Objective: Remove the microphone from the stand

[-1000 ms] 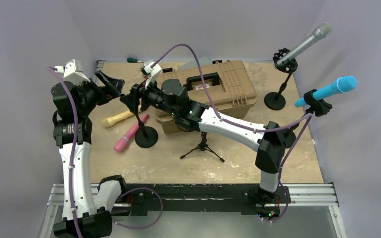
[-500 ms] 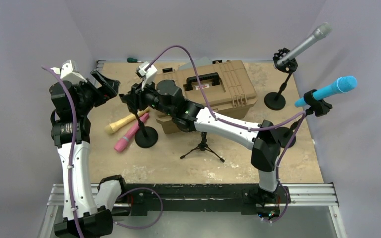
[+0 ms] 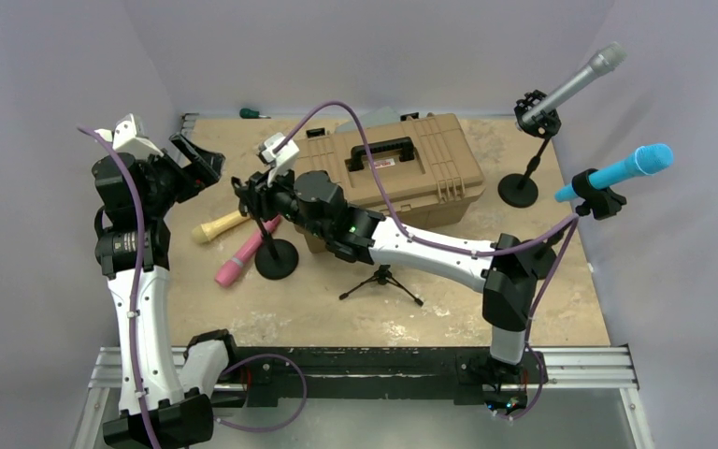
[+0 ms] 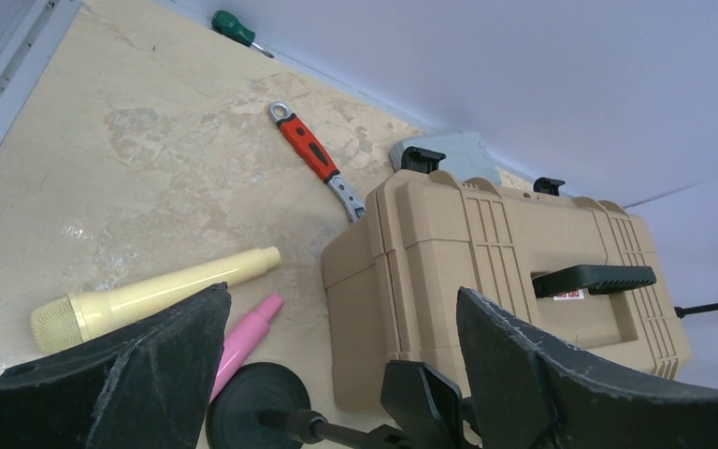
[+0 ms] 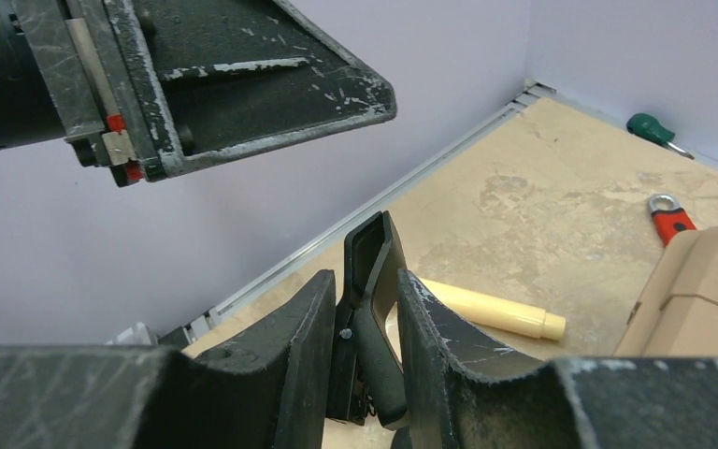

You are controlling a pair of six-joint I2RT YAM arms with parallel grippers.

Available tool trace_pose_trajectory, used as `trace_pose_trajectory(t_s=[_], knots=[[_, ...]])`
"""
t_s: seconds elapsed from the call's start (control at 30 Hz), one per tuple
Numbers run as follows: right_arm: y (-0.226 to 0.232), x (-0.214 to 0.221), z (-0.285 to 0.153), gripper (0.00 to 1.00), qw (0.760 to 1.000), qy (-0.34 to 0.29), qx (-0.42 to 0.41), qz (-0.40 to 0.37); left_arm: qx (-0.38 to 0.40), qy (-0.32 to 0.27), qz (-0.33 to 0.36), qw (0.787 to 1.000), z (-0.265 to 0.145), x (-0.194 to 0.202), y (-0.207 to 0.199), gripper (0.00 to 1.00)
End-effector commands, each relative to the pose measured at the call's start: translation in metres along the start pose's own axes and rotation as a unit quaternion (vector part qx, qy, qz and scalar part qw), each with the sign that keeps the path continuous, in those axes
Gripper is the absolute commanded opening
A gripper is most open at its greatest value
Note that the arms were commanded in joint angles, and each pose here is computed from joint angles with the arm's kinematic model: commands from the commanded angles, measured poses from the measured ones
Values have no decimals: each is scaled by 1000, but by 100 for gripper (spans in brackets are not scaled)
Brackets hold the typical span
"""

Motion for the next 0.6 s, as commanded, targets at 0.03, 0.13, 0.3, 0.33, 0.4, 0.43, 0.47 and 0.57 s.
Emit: trace_pose_trajectory(t_s=[0.03, 0.13, 0.3, 0.33, 0.4, 0.43, 0.47, 0.57], knots=[[-12, 60, -8, 30, 996, 82, 27, -19, 9, -19, 7, 1000, -3, -9, -4, 88], [-14, 67, -5, 30, 995, 89, 31, -23, 10, -19, 7, 1000, -3, -9, -4, 88], [-20, 78, -4, 30, 994, 100, 44, -28, 12, -19, 7, 1000, -2, -9, -5, 88], [-22, 82, -6, 30, 993, 105, 48, -29, 12, -18, 7, 1000, -2, -8, -4, 88], [-24, 89, -9, 31, 992, 109, 50, -29, 13, -18, 7, 1000, -2, -8, -5, 88], [-25, 92, -11, 31, 992, 111, 50, -28, 14, -17, 6, 1000, -2, -8, -5, 88], [-25, 94, -12, 31, 992, 114, 50, -27, 15, -18, 6, 1000, -2, -8, -5, 88], [-25, 99, -12, 31, 992, 115, 46, -27, 15, -16, 4, 1000, -1, -8, -5, 88]])
Point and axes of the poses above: each gripper's point midway between its finger pads, its own z axis out along the fingers, its own y axis along the line the jaws close on, x = y × z, the point moved 2 cm from there along -z, back along the fingers
